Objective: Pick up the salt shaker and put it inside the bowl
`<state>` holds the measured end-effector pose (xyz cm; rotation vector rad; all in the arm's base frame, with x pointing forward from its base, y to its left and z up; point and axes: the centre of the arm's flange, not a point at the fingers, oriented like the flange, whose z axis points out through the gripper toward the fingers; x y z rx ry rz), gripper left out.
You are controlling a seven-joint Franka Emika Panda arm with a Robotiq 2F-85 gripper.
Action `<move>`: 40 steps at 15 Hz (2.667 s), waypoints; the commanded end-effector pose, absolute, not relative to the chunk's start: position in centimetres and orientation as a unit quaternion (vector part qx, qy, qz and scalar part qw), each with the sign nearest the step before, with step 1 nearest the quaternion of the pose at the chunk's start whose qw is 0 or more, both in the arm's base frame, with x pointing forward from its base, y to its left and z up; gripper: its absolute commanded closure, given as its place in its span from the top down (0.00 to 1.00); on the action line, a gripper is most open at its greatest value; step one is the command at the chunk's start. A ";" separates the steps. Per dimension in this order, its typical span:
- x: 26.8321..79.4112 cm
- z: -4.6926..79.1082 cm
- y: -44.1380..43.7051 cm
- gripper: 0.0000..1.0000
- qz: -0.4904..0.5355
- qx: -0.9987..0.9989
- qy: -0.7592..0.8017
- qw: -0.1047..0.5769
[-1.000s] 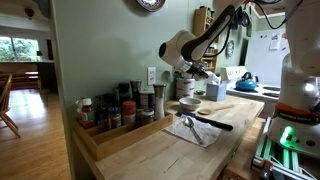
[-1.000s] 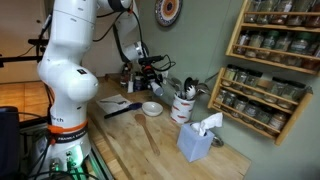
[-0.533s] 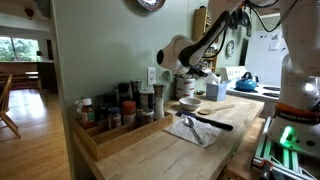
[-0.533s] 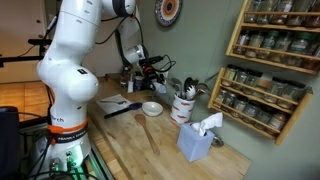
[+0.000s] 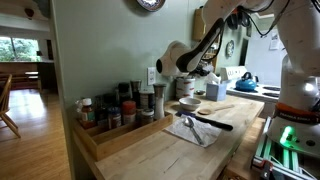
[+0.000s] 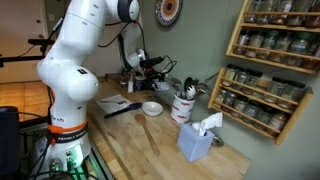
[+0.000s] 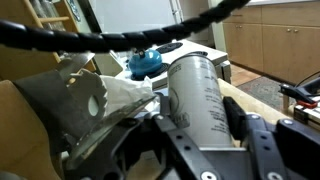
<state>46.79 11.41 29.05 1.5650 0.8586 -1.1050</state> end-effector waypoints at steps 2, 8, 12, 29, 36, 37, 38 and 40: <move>47.6 27.7 11.6 0.30 -0.475 0.626 0.346 0.512; 47.9 27.7 11.4 0.30 -0.496 0.588 0.336 0.543; 47.7 27.2 11.8 0.30 -0.479 0.618 0.374 0.498; 47.1 28.2 12.8 0.30 -0.551 0.534 0.328 0.551; 47.3 29.6 12.5 0.30 -0.555 0.507 0.296 0.589; 47.3 29.5 12.3 0.30 -0.562 0.494 0.288 0.597; 47.3 29.5 12.2 0.30 -0.561 0.496 0.289 0.596; 47.3 29.5 12.4 0.30 -0.557 0.499 0.293 0.596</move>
